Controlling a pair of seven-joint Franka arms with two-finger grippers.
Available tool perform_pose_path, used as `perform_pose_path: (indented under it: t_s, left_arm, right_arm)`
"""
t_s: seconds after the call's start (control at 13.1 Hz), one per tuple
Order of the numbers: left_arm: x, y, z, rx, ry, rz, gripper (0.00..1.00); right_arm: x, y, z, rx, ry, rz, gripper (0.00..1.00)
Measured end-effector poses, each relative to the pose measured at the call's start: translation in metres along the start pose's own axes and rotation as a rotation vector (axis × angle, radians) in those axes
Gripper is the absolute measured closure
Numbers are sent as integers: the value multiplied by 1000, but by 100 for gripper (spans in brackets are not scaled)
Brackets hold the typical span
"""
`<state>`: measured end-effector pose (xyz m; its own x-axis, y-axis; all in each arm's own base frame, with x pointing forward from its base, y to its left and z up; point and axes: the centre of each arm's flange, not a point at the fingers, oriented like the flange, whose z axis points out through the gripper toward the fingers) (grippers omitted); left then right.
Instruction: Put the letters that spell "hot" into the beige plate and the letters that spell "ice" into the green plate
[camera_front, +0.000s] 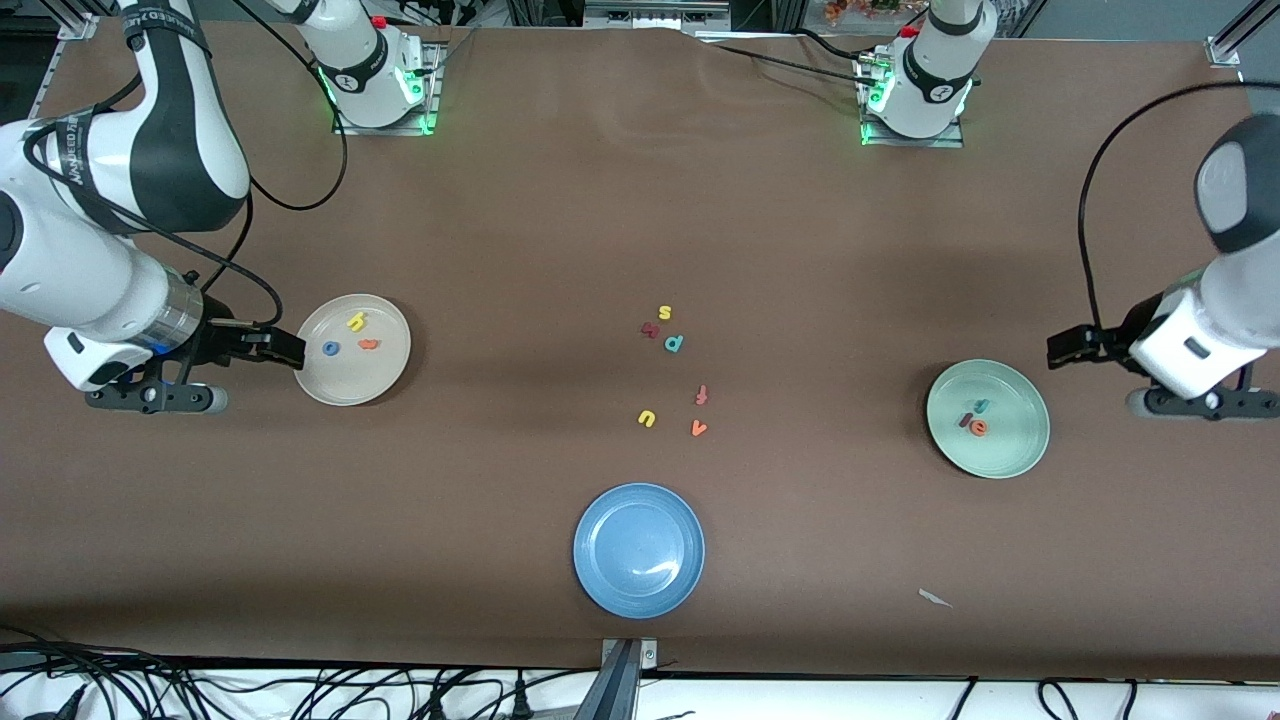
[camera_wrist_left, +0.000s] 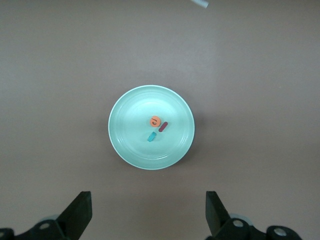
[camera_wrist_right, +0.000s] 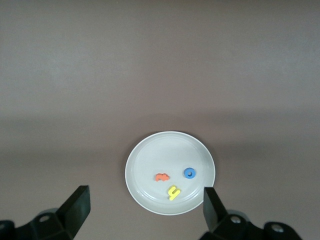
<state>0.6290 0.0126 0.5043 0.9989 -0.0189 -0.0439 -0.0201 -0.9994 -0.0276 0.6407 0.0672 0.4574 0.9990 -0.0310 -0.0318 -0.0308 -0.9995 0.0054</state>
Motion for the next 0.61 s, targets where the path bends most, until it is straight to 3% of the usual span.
perform_pose_path:
  t_s: [0.38, 0.61]
  left_arm:
    - [-22, 5, -52, -8, 70, -4, 0]
    - [-25, 6, -55, -8, 76, -3, 0]
  right_arm:
    - [0, 0, -1, 0, 4, 1, 0]
    - [0, 0, -1, 0, 3, 1, 0]
